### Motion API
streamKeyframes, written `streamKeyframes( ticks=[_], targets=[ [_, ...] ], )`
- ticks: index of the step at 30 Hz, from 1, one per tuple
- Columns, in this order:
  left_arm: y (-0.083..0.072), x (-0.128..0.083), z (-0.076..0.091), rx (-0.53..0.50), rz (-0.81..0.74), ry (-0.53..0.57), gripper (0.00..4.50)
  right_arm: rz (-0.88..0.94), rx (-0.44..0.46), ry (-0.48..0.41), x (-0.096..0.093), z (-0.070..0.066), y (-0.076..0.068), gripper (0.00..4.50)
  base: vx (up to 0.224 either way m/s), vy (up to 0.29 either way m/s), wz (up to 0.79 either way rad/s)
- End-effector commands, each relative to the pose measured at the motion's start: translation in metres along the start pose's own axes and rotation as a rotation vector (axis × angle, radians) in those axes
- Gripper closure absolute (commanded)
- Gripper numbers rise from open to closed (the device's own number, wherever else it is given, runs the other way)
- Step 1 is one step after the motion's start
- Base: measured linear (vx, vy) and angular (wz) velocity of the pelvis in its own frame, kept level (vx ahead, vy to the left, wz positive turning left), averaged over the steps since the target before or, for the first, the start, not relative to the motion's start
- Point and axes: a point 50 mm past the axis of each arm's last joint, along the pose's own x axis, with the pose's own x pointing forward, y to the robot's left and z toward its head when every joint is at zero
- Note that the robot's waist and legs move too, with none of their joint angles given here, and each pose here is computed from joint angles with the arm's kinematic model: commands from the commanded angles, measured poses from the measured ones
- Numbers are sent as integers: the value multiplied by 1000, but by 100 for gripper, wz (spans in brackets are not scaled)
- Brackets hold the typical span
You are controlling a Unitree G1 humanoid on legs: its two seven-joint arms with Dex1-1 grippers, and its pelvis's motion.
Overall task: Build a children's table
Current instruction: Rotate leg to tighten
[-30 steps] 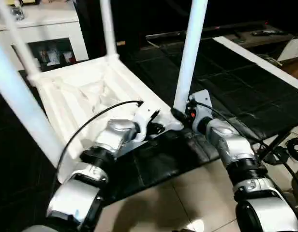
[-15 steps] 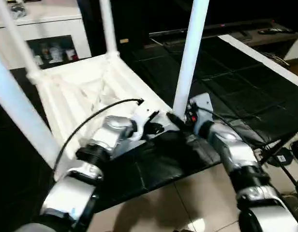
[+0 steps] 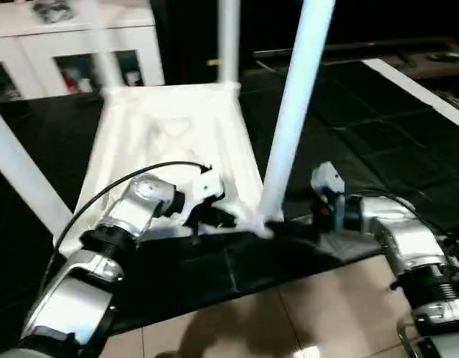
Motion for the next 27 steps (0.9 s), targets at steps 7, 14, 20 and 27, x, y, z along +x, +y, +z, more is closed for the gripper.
streamKeyframes(
  ticks=[7,14,20,27],
  targets=[
    [-17,7,11,123,-214,-6,450,117,9,7,-6,4,-1,38,0,0,0],
    [-20,8,13,140,-240,1,450,169,7,-1,-7,5,-1,81,0,0,0],
    [-21,6,13,141,-245,6,450,202,5,-4,-5,4,2,136,0,0,0],
    [-21,5,13,134,-242,12,450,230,10,-4,-3,3,4,188,0,0,0]
  ],
)
